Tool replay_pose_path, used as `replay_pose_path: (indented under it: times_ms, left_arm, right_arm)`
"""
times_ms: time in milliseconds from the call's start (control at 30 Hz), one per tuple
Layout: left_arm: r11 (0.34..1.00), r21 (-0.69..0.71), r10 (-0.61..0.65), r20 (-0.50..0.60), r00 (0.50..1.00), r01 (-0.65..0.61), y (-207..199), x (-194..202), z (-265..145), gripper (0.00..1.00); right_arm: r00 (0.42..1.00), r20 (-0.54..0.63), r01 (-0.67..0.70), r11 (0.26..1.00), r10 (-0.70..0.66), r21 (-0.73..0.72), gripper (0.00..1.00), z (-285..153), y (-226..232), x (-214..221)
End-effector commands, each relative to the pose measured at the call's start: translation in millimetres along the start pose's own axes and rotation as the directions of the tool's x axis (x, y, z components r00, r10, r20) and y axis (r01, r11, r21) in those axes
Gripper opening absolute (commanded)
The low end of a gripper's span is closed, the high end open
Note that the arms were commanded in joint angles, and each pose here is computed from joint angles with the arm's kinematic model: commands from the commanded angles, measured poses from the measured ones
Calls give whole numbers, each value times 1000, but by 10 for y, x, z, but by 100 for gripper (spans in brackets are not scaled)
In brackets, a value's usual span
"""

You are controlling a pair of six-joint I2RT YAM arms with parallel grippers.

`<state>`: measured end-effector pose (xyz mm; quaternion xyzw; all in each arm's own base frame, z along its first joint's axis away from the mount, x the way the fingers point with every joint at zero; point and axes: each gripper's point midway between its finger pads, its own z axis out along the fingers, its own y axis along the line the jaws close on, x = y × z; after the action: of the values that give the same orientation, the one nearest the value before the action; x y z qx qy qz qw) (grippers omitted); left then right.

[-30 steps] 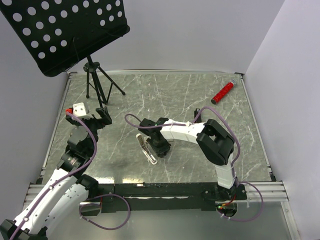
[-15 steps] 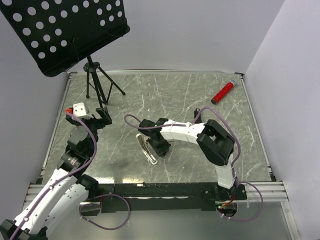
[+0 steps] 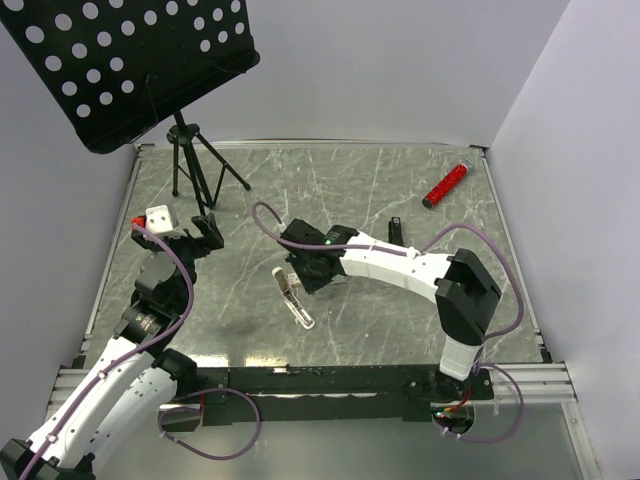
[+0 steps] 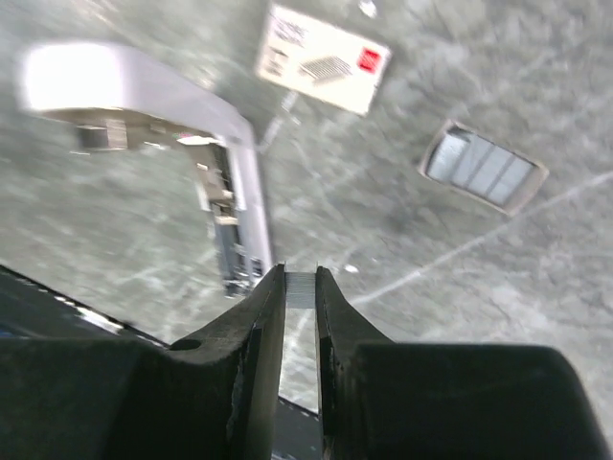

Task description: Load the staples into the stapler

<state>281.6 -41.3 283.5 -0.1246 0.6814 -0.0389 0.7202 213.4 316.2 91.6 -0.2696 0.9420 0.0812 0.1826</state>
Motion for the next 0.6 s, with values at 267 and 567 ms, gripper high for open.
replay_pose_path:
  times_ms: [267, 567]
  left_arm:
    - [1000, -9, -24, 34, 999, 24, 20, -98, -10, 97]
    - [1000, -9, -23, 33, 999, 23, 19, -94, -8, 97]
  right_arm:
    - [992, 126, 32, 994, -20, -100, 23, -25, 478, -231]
    - [992, 119, 42, 996, -32, -84, 23, 174, 507, -122]
